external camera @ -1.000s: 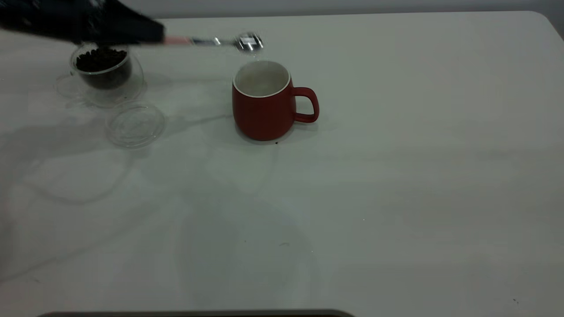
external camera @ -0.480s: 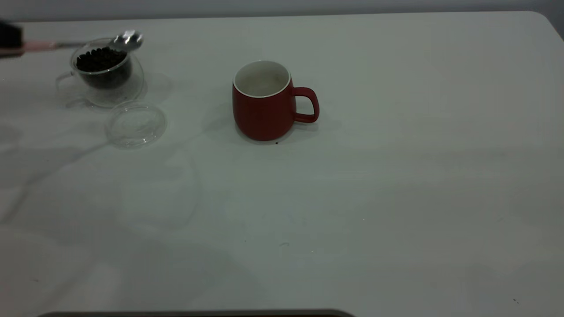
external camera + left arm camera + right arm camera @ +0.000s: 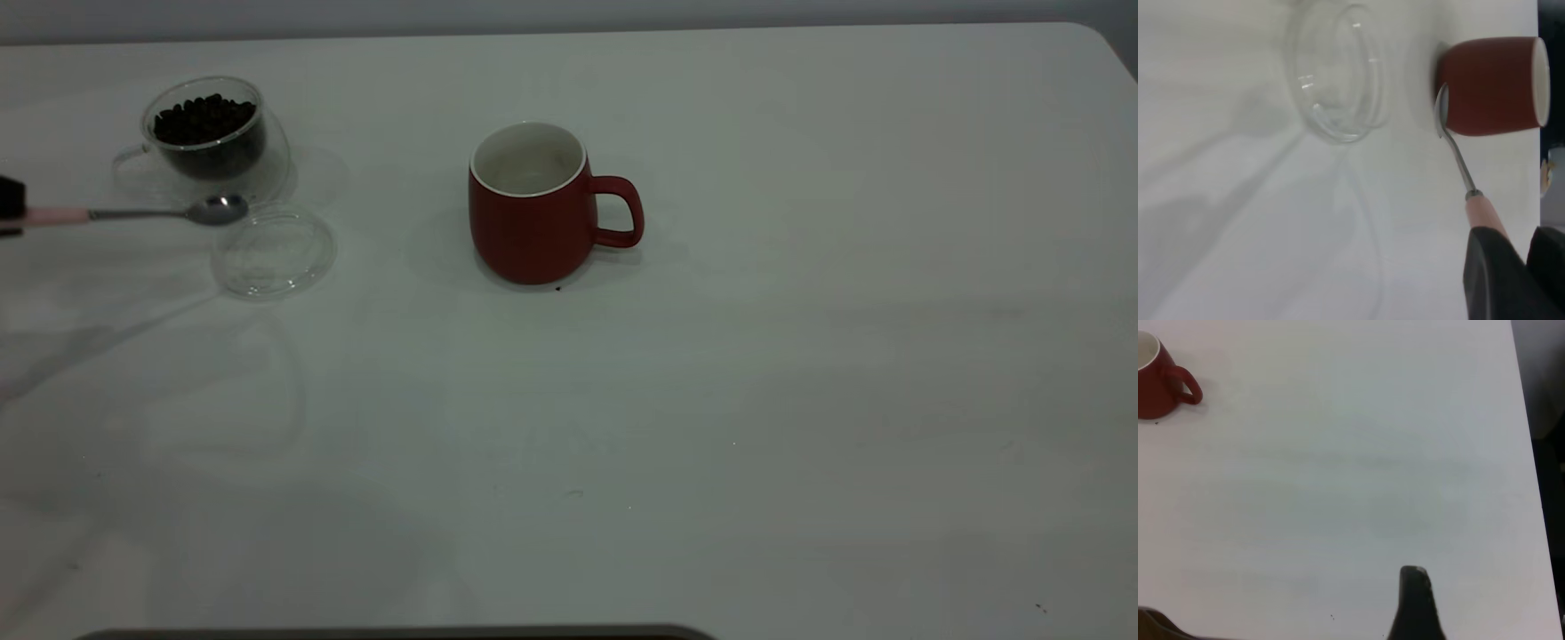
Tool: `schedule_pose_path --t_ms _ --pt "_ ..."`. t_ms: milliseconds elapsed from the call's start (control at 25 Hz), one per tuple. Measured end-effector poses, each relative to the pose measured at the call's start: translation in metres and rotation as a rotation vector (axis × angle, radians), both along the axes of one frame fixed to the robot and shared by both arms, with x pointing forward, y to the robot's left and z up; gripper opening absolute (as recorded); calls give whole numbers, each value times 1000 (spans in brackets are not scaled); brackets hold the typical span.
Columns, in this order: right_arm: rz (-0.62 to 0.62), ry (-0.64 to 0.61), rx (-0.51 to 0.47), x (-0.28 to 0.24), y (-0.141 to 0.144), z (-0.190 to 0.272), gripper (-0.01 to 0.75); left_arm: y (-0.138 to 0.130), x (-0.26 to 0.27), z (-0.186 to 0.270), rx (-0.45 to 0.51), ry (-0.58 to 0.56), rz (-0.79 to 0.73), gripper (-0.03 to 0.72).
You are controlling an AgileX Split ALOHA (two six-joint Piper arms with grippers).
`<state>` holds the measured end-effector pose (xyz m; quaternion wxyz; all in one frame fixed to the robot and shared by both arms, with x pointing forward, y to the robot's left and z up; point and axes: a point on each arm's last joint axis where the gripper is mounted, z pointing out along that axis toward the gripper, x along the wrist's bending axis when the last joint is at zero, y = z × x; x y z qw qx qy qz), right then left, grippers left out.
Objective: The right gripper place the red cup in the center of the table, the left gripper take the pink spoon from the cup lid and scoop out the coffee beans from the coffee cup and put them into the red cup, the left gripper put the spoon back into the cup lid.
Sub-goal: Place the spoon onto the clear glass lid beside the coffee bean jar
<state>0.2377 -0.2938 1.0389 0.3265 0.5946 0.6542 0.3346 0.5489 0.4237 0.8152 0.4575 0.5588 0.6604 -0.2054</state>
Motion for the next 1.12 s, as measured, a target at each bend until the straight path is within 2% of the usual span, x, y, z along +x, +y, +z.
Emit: schedule_pose_path --t_ms 360,1120 --pt "0 0 0 0 0 0 591 0 5 -40 -26 -5 106 124" --pt "0 0 1 0 0 0 591 -38 28 -71 -63 39 78 124"
